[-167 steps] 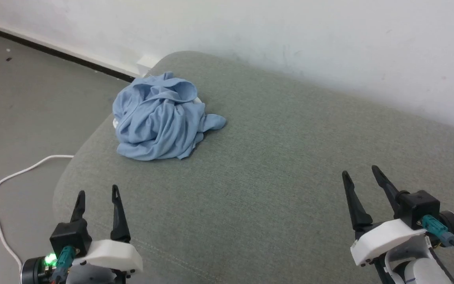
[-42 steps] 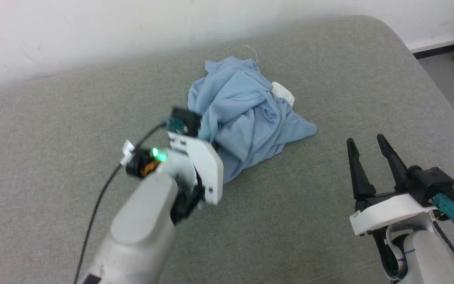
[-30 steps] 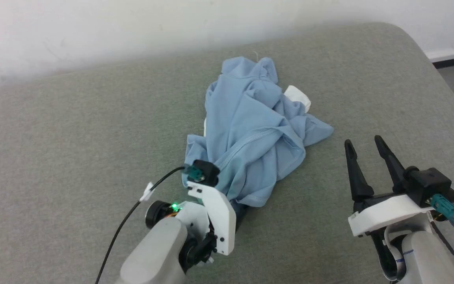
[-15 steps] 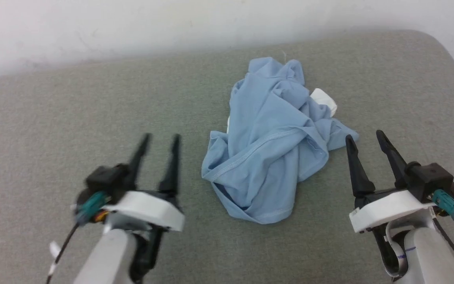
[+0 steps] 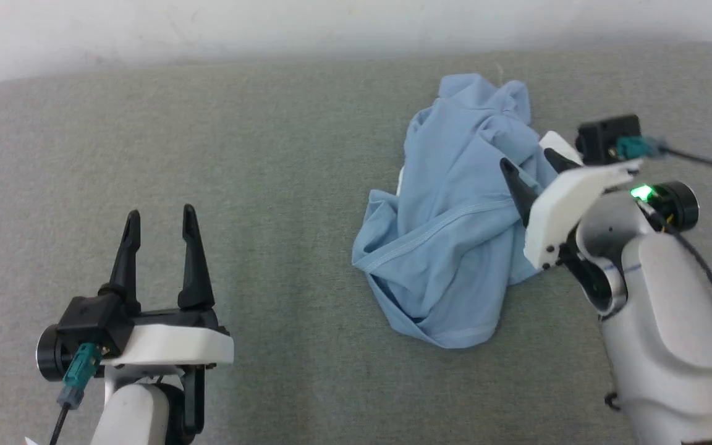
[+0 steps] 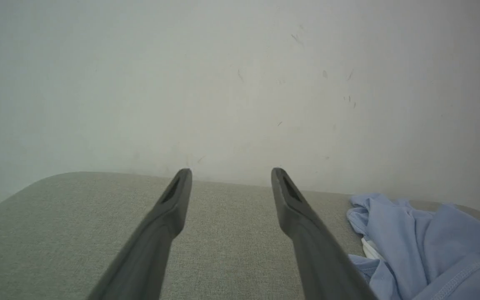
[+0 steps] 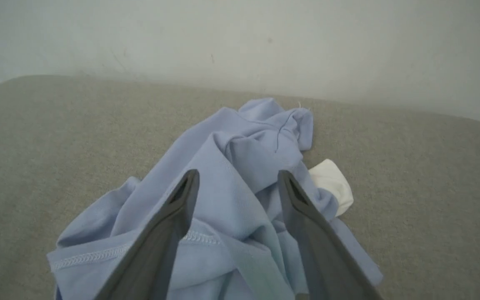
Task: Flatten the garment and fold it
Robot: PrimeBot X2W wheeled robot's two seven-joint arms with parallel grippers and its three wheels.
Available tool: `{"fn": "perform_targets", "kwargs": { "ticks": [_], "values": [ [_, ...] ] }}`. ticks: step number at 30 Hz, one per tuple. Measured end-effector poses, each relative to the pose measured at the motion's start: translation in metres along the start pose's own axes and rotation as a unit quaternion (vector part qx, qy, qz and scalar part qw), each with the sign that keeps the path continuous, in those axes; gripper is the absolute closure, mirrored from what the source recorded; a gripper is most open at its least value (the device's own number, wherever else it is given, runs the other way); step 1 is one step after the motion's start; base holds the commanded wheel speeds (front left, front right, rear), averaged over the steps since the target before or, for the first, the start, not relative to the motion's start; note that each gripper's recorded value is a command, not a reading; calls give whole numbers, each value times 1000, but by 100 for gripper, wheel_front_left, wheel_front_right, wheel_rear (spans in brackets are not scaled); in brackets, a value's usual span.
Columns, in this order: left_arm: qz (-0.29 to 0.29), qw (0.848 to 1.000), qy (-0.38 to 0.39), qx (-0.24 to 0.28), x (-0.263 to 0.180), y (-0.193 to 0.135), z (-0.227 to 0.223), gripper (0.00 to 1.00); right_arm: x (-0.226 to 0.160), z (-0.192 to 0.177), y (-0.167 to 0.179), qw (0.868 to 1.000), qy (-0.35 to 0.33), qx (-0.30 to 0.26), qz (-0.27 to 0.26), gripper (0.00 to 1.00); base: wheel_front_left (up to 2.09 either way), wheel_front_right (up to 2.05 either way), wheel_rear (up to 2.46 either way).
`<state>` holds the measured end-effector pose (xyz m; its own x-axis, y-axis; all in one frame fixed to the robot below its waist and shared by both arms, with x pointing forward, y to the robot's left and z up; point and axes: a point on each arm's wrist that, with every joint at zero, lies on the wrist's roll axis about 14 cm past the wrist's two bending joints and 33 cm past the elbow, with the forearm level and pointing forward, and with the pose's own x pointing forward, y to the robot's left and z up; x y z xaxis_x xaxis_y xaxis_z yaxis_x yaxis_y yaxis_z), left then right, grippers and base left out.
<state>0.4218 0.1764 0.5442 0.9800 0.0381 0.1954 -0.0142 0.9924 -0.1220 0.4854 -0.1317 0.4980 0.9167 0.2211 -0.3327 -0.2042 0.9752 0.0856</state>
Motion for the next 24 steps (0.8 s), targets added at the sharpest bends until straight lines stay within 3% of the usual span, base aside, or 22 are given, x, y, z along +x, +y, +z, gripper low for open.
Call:
{"fn": "perform_targets", "kwargs": {
  "ticks": [7, 12, 13, 14, 16, 20, 24],
  "values": [
    [24, 1000, 7, 5, -6, 17, -5, 0, 30, -23, 8, 991, 130, -25, 7, 0, 0, 0, 0],
    [36, 999, 16, 7, -10, 27, -11, 0, 39, -53, 12, 977, 212, -30, 10, 0, 0, 0, 0],
    [37, 999, 17, 7, -10, 28, -12, 0, 39, -59, 15, 974, 226, -27, 16, 22, 0, 0, 0],
    [39, 999, 18, 8, -11, 29, -13, 0, 39, -63, 20, 971, 236, -21, 25, 53, 0, 0, 0],
    [43, 999, 18, 7, -12, 31, -12, 0, 38, -65, 33, 969, 243, -12, 46, 100, 0, 0, 0],
    [39, 999, 15, 9, -14, 31, -9, 0, 23, -69, 68, 963, 249, 8, 106, 100, 0, 0, 0],
    [37, 999, 17, 10, -20, 30, -8, 0, -14, -82, 114, 947, 264, 7, 184, 100, 0, 0, 0]
  ]
}}
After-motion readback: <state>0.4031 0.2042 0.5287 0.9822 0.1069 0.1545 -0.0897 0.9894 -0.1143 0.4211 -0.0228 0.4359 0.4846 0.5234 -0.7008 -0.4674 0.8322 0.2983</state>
